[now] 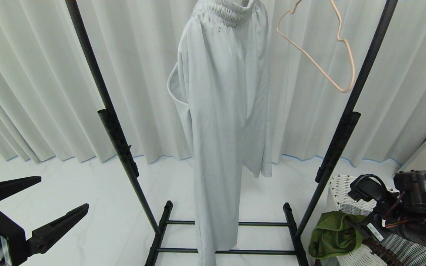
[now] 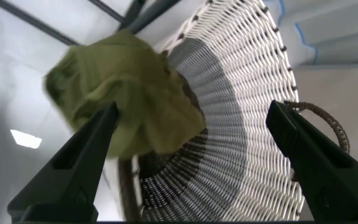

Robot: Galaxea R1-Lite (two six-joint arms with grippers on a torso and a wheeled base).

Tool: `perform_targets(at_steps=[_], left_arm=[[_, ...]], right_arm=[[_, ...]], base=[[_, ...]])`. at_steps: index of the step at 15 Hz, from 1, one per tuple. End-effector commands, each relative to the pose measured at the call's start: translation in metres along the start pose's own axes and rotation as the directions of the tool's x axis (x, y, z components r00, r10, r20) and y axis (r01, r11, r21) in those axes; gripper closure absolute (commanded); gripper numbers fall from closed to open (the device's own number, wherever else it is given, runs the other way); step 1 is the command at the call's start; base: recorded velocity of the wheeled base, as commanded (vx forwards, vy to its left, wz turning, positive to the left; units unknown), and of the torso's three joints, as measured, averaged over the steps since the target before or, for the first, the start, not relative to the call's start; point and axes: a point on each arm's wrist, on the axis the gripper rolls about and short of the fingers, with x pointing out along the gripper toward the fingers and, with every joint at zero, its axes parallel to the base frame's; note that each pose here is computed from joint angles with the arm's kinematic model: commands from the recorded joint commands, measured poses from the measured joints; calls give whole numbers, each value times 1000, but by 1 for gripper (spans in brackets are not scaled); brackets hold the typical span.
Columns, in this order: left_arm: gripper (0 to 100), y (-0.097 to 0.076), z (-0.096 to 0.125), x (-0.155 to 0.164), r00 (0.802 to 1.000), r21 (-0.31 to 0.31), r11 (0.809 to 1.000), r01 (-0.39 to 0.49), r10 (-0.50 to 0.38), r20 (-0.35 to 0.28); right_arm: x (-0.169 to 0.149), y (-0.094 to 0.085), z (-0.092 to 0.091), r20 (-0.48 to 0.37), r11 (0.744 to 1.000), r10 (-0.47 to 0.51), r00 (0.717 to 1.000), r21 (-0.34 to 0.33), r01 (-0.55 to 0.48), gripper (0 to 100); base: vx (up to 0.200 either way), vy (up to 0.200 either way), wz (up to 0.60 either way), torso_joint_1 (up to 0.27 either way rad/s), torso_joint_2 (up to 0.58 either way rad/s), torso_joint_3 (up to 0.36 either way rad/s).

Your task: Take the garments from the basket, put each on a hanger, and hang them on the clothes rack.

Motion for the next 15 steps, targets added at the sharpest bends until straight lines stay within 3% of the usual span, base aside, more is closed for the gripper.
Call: perform_targets(at_steps=[1,3,4,7,10,13,15], left_arm=[[0,0,0,1,1000,-1,1000,1,-1,-3],[0,0,-1,1,1000,-2,1000,3,-3,-7],[0,0,-2,1,1000,-2,1000,3,-3,-8],[0,0,-2,2,1000,-3,1000,6,-6,-11],[0,-1,-4,2,1000,-5,1000,8,-8,-16],[0,-3,-8,2,1000,-8,1000,9,-9,-28],[0,-3,-9,2,1000,-9,1000,10,-10,-30]], right_arm=[[20,7,-6,-55,1000,4,998,-9,-4,0],[22,7,-5,-50,1000,-6,999,-7,5,0],[23,7,-5,-50,1000,-6,999,-7,5,100],[18,5,0,-12,1000,-23,1000,0,23,100],[-3,-6,18,99,997,-79,992,21,78,100],[-40,-15,41,259,992,-125,958,48,117,100],[-66,-18,49,326,992,-123,937,49,113,100]], base=[[0,0,0,0,0,0],[0,0,0,0,0,0],[0,0,0,0,0,0],[0,0,0,0,0,0],[0,0,0,0,0,0],[0,0,0,0,0,0],[-200,0,0,5,2,5]])
